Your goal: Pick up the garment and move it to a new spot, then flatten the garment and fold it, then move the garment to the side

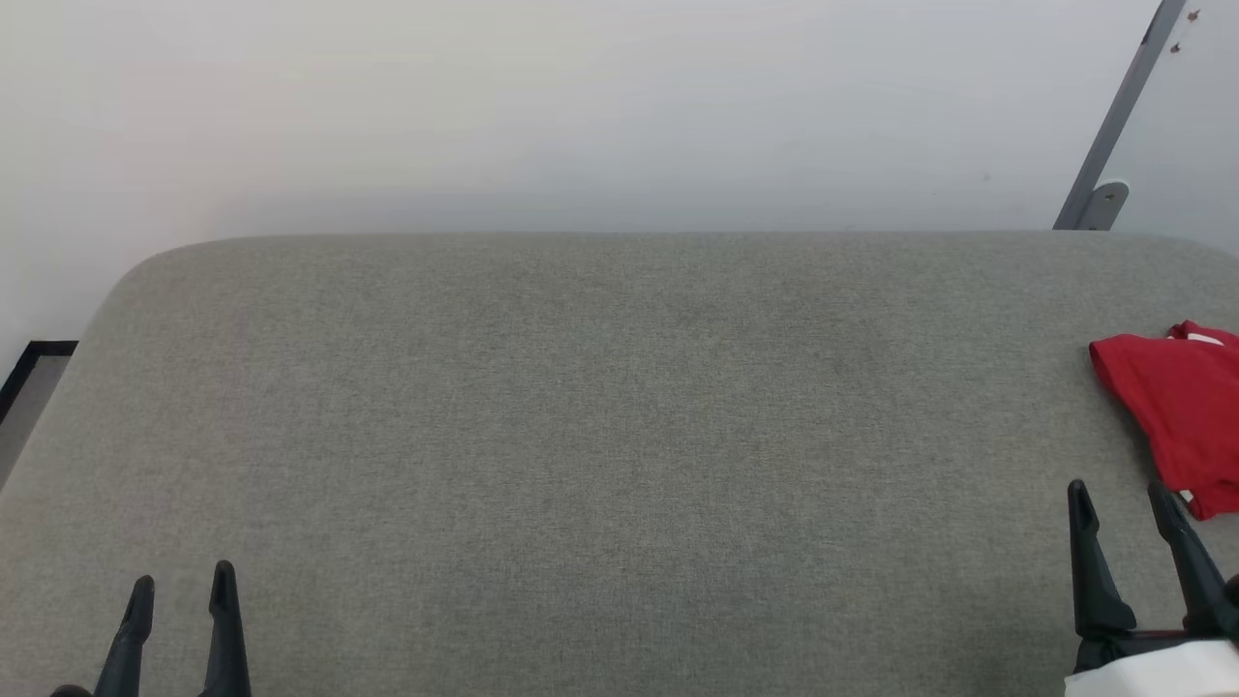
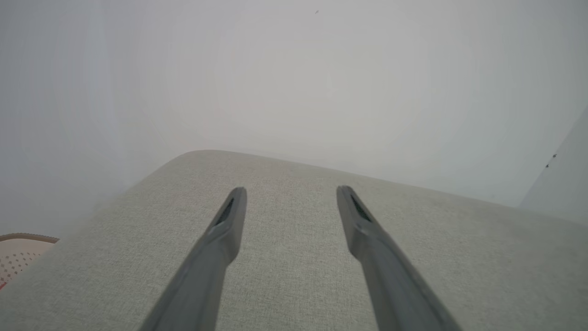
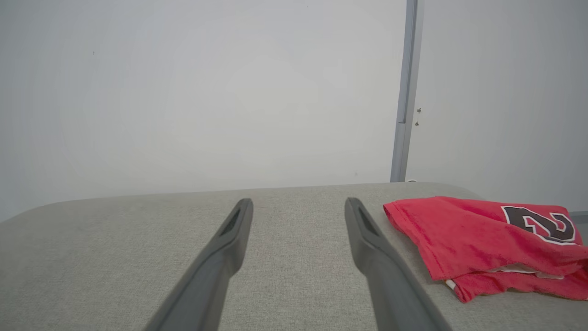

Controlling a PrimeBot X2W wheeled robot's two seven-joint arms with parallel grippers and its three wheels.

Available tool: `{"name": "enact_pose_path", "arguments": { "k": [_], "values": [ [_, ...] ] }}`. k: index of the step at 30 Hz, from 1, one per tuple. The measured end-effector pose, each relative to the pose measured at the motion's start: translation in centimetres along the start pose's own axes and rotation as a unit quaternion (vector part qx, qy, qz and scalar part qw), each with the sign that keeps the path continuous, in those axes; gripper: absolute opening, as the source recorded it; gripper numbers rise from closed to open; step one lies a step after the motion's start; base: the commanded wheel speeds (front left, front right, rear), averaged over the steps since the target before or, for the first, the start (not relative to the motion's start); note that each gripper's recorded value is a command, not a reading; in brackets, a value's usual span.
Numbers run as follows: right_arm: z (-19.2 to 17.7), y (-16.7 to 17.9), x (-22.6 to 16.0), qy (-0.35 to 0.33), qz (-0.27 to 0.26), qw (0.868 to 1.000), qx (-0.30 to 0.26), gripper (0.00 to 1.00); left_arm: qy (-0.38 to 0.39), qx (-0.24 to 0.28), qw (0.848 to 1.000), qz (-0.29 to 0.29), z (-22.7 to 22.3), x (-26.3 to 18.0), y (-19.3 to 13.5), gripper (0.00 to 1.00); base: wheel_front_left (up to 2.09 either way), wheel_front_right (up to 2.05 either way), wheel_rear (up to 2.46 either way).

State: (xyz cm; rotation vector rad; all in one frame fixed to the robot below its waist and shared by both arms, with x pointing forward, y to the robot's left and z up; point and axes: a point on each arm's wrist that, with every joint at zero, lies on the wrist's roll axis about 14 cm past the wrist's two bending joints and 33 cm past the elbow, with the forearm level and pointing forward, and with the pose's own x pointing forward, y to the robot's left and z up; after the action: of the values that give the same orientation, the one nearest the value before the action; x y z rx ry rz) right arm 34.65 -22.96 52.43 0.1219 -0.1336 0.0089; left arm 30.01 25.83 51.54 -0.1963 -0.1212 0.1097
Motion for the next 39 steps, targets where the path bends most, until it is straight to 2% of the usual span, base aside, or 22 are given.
{"name": "enact_pose_path", "arguments": {
  "k": [21, 22, 27, 39],
  "values": [
    [-0.4, 0.3, -0.7, 0.004, -0.004, 1.0, 0.005, 1.0, 0.026, -0.004, 0.999, -0.018, -1.5, -0.5, -0.7, 1.0, 0.0, 0.0, 0.0],
    [-0.5, 0.3, -0.7, 0.005, -0.004, 1.0, 0.006, 0.0, 0.03, -0.005, 0.999, -0.017, -1.7, -0.6, -0.6, 0.0, 0.0, 0.0, 0.0],
    [-2.5, 0.5, -1.4, 0.037, -0.01, 0.999, 0.019, 0.0, 0.056, -0.024, 0.998, -0.007, -3.5, -1.2, -0.9, 0.0, 0.0, 0.0, 0.0],
    [-3.2, 0.2, -1.2, 0.052, -0.04, 0.99, 0.125, 0.0, 0.071, -0.123, 0.99, 0.02, -4.3, -0.4, -0.8, 0.0, 0.0, 0.0, 0.0]
  ]
}}
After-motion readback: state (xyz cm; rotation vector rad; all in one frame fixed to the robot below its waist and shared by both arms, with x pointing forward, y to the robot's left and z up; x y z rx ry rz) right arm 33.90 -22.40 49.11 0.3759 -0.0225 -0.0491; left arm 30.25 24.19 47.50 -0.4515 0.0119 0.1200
